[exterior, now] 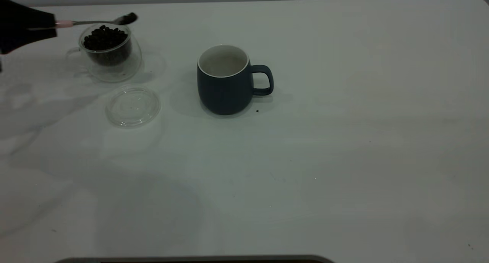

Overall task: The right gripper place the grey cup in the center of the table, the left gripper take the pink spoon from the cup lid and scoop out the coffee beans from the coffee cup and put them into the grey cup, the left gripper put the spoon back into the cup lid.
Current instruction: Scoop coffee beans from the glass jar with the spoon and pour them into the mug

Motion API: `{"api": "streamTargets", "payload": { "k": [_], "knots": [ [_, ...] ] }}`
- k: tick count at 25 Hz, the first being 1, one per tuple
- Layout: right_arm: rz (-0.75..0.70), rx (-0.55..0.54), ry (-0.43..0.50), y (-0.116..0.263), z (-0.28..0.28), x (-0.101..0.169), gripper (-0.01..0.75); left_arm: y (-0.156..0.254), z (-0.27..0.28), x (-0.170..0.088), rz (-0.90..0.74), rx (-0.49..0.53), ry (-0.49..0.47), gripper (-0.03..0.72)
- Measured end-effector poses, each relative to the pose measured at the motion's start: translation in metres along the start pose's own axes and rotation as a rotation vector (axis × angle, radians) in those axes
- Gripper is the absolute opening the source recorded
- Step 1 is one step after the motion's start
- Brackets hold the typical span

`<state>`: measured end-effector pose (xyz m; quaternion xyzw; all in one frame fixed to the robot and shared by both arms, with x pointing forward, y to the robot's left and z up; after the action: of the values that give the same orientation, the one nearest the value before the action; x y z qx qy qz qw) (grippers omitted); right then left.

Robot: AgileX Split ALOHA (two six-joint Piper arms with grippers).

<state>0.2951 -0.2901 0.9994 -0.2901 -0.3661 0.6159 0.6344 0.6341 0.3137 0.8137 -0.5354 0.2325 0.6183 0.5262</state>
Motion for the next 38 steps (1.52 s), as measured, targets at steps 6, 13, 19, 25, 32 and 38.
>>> {"api": "streamTargets", "payload": {
  "k": [6,13,19,25,32,38],
  "knots": [
    [0.0,0.0,0.0,0.0,0.0,0.0,0.591,0.012,-0.031,-0.015,-0.028,0.08,0.026,0.122],
    [0.0,0.0,0.0,0.0,0.0,0.0,0.591,0.025,-0.066,-0.034,-0.046,0.144,0.064,0.122],
    [0.0,0.0,0.0,0.0,0.0,0.0,0.591,0.036,-0.087,-0.046,-0.058,0.186,0.083,0.122],
    [0.0,0.0,0.0,0.0,0.0,0.0,0.591,0.04,-0.098,-0.042,-0.108,0.197,0.036,0.122],
    [0.0,0.0,0.0,0.0,0.0,0.0,0.591,0.039,-0.102,-0.034,-0.23,0.188,-0.017,0.122],
    [0.0,0.0,0.0,0.0,0.0,0.0,0.591,0.042,-0.112,-0.03,-0.424,0.2,-0.046,0.122]
  ]
}}
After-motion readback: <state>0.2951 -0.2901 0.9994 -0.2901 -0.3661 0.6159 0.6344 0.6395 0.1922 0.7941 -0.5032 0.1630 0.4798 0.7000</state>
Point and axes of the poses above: a point on each arm's last joint axis where the gripper is mounted, z pointing back along that axis away from the gripper, x along the wrist's bending axis when the last joint is at zero, y = z × x, the point moved 7 cm from there along -z, pointing out along that axis toward the gripper, and after that the axes turned 9 degrees about -z, right-handed, at the moved point
